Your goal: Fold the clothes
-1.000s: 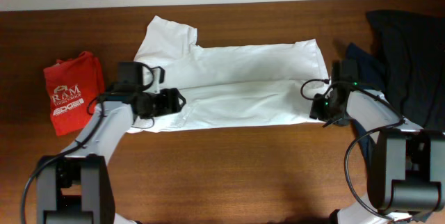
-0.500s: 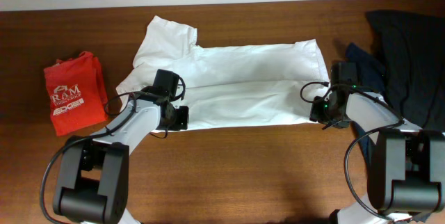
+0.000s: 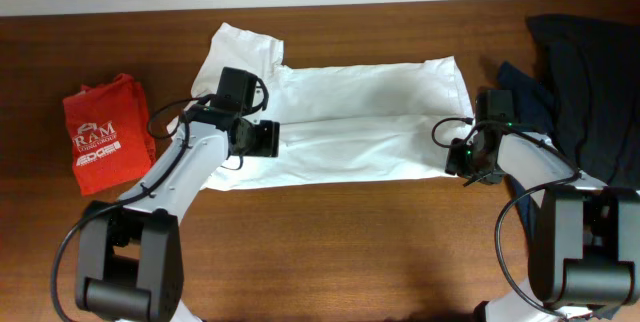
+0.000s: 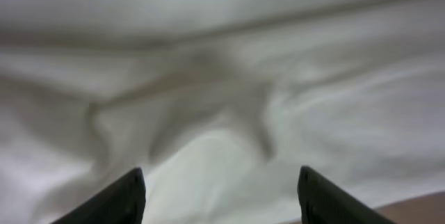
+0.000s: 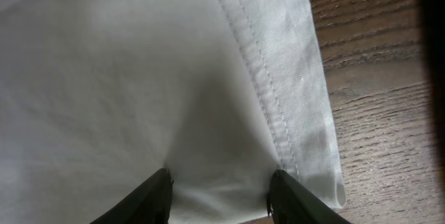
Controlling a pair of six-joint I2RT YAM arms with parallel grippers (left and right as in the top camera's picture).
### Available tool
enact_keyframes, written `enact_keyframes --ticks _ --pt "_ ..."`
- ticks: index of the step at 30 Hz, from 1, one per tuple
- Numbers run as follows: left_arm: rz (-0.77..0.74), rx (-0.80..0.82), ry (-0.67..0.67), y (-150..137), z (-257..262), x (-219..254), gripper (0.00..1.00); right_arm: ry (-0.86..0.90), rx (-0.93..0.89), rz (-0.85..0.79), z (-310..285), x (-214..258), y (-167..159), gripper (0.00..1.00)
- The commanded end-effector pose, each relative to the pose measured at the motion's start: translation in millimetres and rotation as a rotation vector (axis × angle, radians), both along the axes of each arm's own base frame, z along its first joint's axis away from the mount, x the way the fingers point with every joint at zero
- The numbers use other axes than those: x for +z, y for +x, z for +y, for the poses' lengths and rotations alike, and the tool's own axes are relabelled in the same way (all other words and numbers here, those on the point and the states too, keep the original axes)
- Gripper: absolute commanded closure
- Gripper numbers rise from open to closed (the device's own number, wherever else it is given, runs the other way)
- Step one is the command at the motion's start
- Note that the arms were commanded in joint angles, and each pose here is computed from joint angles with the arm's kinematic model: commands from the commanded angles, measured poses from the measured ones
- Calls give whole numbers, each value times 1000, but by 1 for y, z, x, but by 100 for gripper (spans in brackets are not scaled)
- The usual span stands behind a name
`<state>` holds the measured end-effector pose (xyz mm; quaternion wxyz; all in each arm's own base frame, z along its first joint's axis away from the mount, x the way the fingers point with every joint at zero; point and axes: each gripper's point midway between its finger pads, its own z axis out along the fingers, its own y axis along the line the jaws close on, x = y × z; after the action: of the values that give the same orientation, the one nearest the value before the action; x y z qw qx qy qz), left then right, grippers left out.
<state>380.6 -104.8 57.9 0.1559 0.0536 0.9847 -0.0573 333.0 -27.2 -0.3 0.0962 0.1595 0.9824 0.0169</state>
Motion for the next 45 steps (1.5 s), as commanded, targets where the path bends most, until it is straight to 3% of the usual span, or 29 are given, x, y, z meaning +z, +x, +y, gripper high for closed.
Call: enact_keyframes --ticks 1,3,6,10,19,20,23,27,31,35,38,42,45 --pt "15 127 58 -5 50 14 30 -6 -13 33 -3 -8 -10 51" --pt "25 258 44 -8 84 22 30 -14 -15 34 -4 -8 -10 52" --pt "72 483 21 -20 141 20 30 -12 -15 41 -4 -8 -12 80" --pt "114 561 -10 -34 160 9 30 -10 -15 61 -3 -9 -17 92" --pt "114 582 7 -52 161 -37 30 -5 -18 110 -2 -10 -29 96" --pt "114 584 15 -53 163 -37 36 -4 -18 119 -2 -11 -31 96" --pt "127 589 34 -59 165 -42 71 -14 -20 152 -4 -11 -39 96" --pt "156 594 60 -70 167 -48 99 -16 -21 177 -4 -11 -45 96" --pt "214 625 152 -89 179 -49 100 -87 -29 246 -16 -10 -62 96" --pt "374 766 261 -137 193 -47 100 -136 -32 343 -23 -7 -85 96" --pt "468 827 258 -164 198 -41 100 -129 -65 428 -21 -3 -106 96" --pt "428 859 198 -165 196 -23 100 -105 -80 497 -15 2 -123 96" --pt "335 845 124 -154 188 -4 98 -40 -98 422 -5 15 -109 94"
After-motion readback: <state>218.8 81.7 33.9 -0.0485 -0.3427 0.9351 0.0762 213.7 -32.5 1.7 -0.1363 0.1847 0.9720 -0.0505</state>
